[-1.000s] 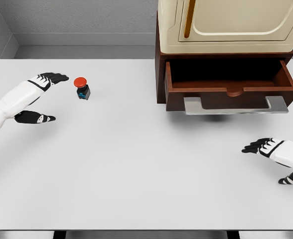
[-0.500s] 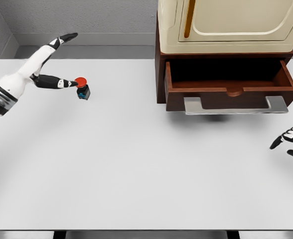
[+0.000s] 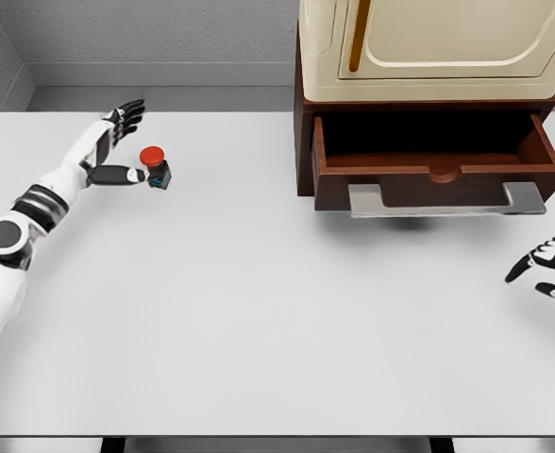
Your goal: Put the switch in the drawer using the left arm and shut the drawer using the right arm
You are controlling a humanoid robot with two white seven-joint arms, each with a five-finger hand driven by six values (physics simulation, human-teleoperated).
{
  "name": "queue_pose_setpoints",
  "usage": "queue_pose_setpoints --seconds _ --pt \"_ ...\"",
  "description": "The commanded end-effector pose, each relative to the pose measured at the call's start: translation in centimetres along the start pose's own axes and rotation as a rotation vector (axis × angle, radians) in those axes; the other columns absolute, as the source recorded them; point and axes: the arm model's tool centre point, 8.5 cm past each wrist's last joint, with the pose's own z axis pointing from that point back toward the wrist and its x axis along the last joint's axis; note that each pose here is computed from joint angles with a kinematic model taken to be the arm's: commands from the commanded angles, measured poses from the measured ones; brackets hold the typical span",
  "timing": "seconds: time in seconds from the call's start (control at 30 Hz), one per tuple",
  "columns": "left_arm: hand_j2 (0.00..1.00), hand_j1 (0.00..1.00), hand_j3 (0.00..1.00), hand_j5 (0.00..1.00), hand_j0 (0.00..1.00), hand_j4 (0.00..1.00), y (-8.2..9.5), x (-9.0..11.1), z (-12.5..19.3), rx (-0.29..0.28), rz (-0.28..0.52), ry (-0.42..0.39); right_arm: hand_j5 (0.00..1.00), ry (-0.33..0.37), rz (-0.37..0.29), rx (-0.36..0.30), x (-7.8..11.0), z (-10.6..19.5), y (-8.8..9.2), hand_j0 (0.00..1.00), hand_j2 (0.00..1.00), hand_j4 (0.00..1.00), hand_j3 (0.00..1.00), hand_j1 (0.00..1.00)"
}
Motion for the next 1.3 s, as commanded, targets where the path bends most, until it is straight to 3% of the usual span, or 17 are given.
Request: queue_pose_setpoints --seconds 0.0,0.1,0.2,0.27,0.33,0.47,0.7,0.83,1.1,1.27 --pt "1.00 1.00 1.00 1.00 1.00 1.00 -1.0 -1.4 -0.1 0.007 0.043 0.030 0.57 -0.018 -0.007 0.032 0.2 -0.6 0.4 0.57 0.57 0.57 0.57 0.57" --pt "1.00 1.00 1.00 1.00 1.00 1.00 -0.6 -1.5 -0.3 0.017 0.038 0.042 0.60 -0.021 0.001 0.029 0.2 -0.7 0.1 0.60 0.60 0.60 0.60 0.60" --pt "1.00 1.00 1.00 1.00 1.00 1.00 -0.8 -1.3 -0.3 0.012 0.012 0.004 0.60 -0.021 0.001 0.029 0.2 -0.7 0.1 0.60 0.60 0.60 0.60 0.60" --pt "1.00 1.00 1.00 1.00 1.00 1.00 -1.4 -1.0 -0.5 -0.004 -0.037 -0.019 0.60 -0.022 0.002 0.028 0.2 -0.7 0.0 0.60 0.60 0.60 0.60 0.60" --pt "1.00 1.00 1.00 1.00 1.00 1.00 -1.6 -0.4 -0.8 0.027 -0.086 -0.067 0.60 -0.022 0.001 0.027 0.2 -0.7 0.0 0.60 0.60 0.60 0.60 0.60" --pt "0.98 0.98 0.98 0.98 0.98 0.98 -1.6 -0.9 -0.5 0.036 -0.127 -0.057 0.61 -0.022 0.001 0.027 0.2 -0.7 0.0 0.61 0.61 0.61 0.61 0.61" --pt "0.98 0.98 0.98 0.98 0.98 0.98 -1.3 -3.7 0.4 0.050 -0.110 0.032 0.61 -0.024 -0.002 0.024 0.2 -0.7 0.0 0.61 0.61 0.61 0.61 0.61" --pt "0.95 0.95 0.95 0.95 0.95 0.95 -1.5 -3.7 0.4 0.044 -0.113 0.035 0.61 -0.030 -0.008 0.019 0.3 -0.7 -0.1 0.61 0.61 0.61 0.61 0.61" --pt "0.80 0.80 0.80 0.80 0.80 0.80 -2.0 -3.5 0.1 0.039 -0.105 0.025 0.61 -0.048 0.002 0.013 0.5 -1.4 -0.5 0.61 0.61 0.61 0.61 0.61" --pt "0.80 0.80 0.80 0.80 0.80 0.80 -2.3 -3.5 0.0 0.036 -0.102 0.024 0.61 -0.053 0.004 0.010 0.6 -1.6 -0.6 0.61 0.61 0.61 0.61 0.61"
